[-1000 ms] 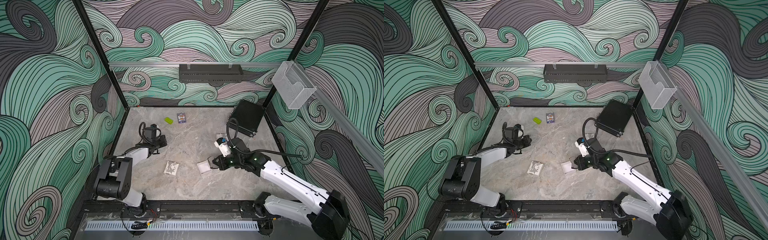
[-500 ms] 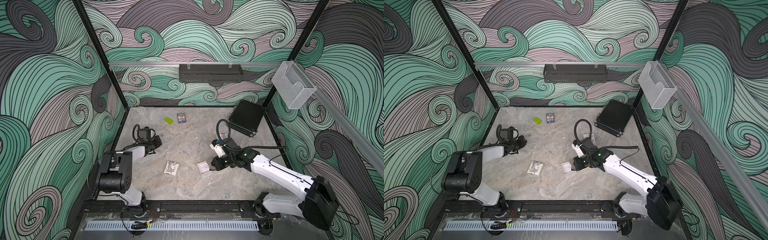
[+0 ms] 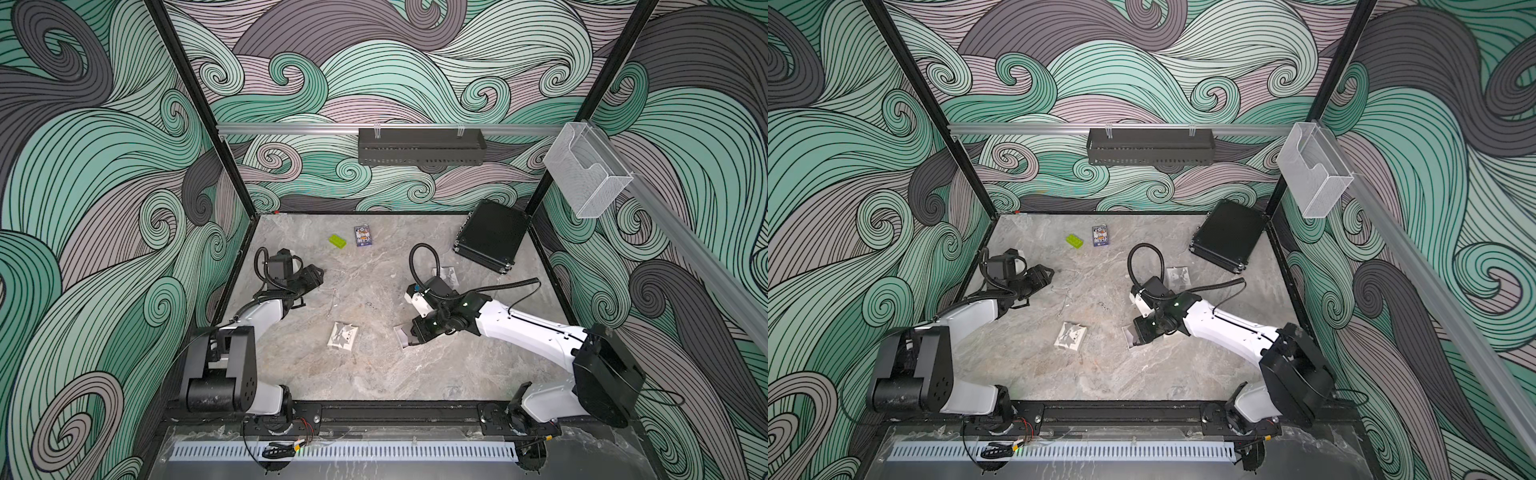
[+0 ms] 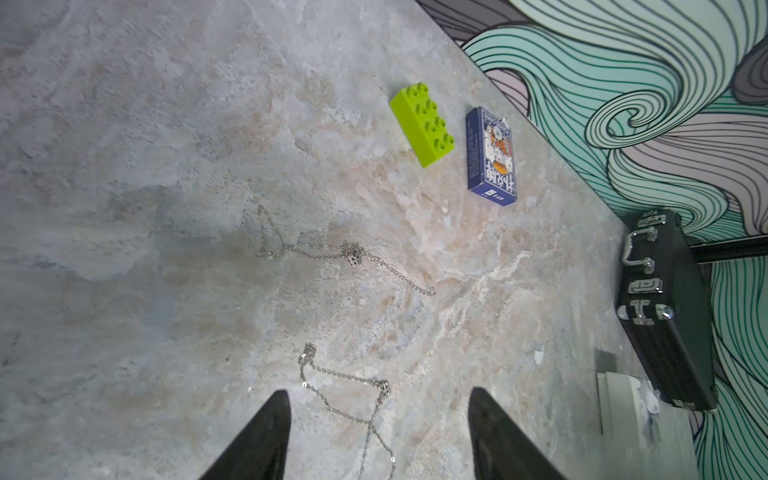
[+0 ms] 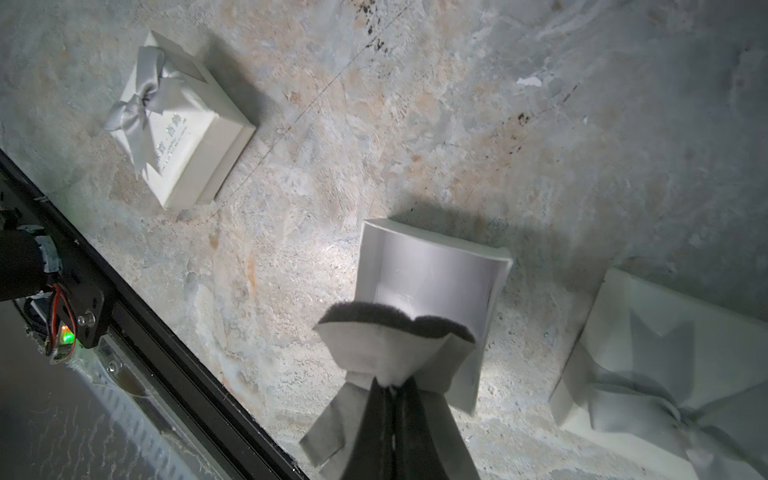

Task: Take the necklace out of the lift-off lid jewelry box
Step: Place the inner lining in the jewelry box, then pick up the lid from the center of the board.

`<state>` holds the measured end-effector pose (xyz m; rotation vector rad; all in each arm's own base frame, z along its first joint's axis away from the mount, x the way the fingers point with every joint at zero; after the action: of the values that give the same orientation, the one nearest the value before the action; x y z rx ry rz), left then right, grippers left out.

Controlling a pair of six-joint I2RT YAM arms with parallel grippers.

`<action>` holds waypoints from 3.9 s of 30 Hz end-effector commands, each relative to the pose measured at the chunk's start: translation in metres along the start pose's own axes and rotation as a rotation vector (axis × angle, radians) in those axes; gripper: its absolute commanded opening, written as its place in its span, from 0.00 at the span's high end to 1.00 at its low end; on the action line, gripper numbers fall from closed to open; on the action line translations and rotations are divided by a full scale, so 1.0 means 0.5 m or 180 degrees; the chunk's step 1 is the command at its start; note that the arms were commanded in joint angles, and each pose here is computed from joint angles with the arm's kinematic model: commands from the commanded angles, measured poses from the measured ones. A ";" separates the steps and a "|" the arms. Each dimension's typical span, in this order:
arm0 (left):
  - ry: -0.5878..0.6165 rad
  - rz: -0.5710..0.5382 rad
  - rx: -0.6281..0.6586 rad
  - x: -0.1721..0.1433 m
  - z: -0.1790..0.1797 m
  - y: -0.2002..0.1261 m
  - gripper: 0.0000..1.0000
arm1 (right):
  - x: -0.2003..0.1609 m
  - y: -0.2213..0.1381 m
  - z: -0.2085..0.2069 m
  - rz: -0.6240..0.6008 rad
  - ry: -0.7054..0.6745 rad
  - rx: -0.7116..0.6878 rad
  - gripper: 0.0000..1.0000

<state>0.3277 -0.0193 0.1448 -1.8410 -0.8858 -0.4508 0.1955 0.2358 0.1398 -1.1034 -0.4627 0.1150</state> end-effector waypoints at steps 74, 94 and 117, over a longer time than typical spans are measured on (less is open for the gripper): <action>0.4012 0.1392 -0.1057 -0.365 -0.462 0.060 0.38 | -0.032 -0.076 -0.200 -0.0389 0.0860 -0.0977 0.26; 0.4016 0.1213 -0.0802 -0.349 -0.490 0.028 0.40 | -0.030 -0.076 -0.197 -0.0378 0.0830 -0.0908 0.26; 0.2856 0.0703 -0.0819 -0.219 -0.354 -0.090 0.35 | -0.005 0.001 -0.184 0.0091 0.0604 -0.0882 0.14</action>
<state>0.2356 -0.2099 0.1724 -1.6051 0.0385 -1.1686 0.2267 0.1517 0.1023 -1.3737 -0.2691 -0.0399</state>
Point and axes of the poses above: each gripper's point midway between its finger pads, its own y axis out along the fingers, its own z axis along the line the jaws close on, x = y × z, the point moved 7 cm from there along -y, back along the fingers, and after that the axes turned 9 degrees about y, right-handed, at the moved point
